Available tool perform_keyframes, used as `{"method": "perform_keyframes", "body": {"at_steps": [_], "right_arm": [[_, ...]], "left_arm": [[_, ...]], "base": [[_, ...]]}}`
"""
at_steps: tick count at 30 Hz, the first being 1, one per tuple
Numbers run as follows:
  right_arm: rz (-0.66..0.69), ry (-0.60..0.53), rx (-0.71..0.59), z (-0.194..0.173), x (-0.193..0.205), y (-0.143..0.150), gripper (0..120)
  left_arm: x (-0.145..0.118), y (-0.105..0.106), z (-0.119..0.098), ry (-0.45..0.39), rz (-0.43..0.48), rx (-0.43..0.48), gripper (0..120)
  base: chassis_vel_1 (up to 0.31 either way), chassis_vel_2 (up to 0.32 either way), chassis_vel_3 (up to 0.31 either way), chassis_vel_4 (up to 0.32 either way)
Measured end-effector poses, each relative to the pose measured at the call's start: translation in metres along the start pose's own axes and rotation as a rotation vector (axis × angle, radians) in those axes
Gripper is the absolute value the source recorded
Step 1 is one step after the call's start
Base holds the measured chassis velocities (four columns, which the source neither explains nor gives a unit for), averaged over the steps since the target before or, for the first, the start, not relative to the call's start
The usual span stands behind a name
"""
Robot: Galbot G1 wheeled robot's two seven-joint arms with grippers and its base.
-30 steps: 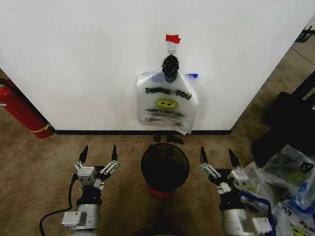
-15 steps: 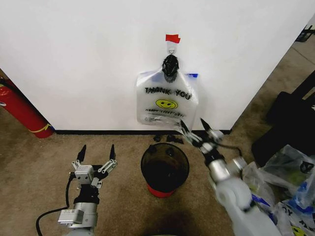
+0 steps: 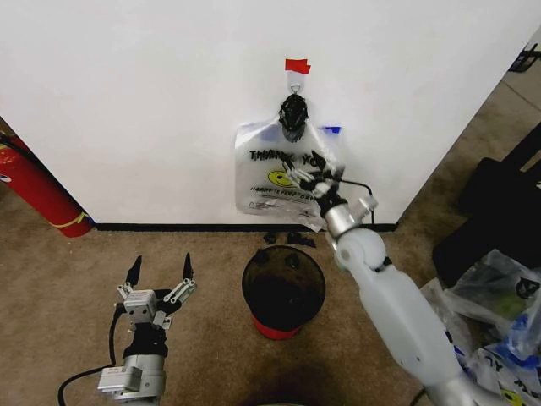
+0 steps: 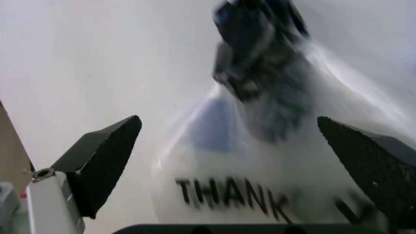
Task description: Pick up the garbage bag from the wall and place it over the trash bin.
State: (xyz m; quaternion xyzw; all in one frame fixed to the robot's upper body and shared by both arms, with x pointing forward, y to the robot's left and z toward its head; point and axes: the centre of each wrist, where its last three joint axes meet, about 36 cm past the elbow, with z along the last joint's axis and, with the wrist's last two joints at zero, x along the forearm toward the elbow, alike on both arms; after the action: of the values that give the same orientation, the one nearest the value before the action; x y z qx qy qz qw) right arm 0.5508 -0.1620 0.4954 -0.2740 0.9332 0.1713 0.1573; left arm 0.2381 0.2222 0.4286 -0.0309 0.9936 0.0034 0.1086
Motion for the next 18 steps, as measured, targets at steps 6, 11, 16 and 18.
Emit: {"method": "perform_keyframes", "body": {"at_steps": [6, 11, 16, 18], "right_arm": [[0.016, 0.002, -0.058, 0.002, -0.020, 0.005, 100], [0.030, -0.015, -0.102, -0.002, -0.031, 0.006, 95], [0.024, -0.032, -0.124, -0.012, -0.028, 0.005, 79], [0.016, -0.036, -0.121, -0.014, -0.026, 0.006, 73]], "left_arm": [[0.000, 0.000, 0.002, 0.001, -0.003, -0.003, 100], [-0.001, -0.001, 0.001, -0.002, -0.001, 0.000, 100], [0.000, -0.001, 0.003, 0.001, -0.001, 0.001, 100], [-0.001, -0.002, 0.004, 0.001, -0.001, 0.002, 100]], "base": [[0.000, 0.000, 0.000, 0.000], [0.000, 0.000, 0.000, 0.000], [0.000, 0.000, 0.000, 0.000], [0.000, 0.000, 0.000, 0.000]]}}
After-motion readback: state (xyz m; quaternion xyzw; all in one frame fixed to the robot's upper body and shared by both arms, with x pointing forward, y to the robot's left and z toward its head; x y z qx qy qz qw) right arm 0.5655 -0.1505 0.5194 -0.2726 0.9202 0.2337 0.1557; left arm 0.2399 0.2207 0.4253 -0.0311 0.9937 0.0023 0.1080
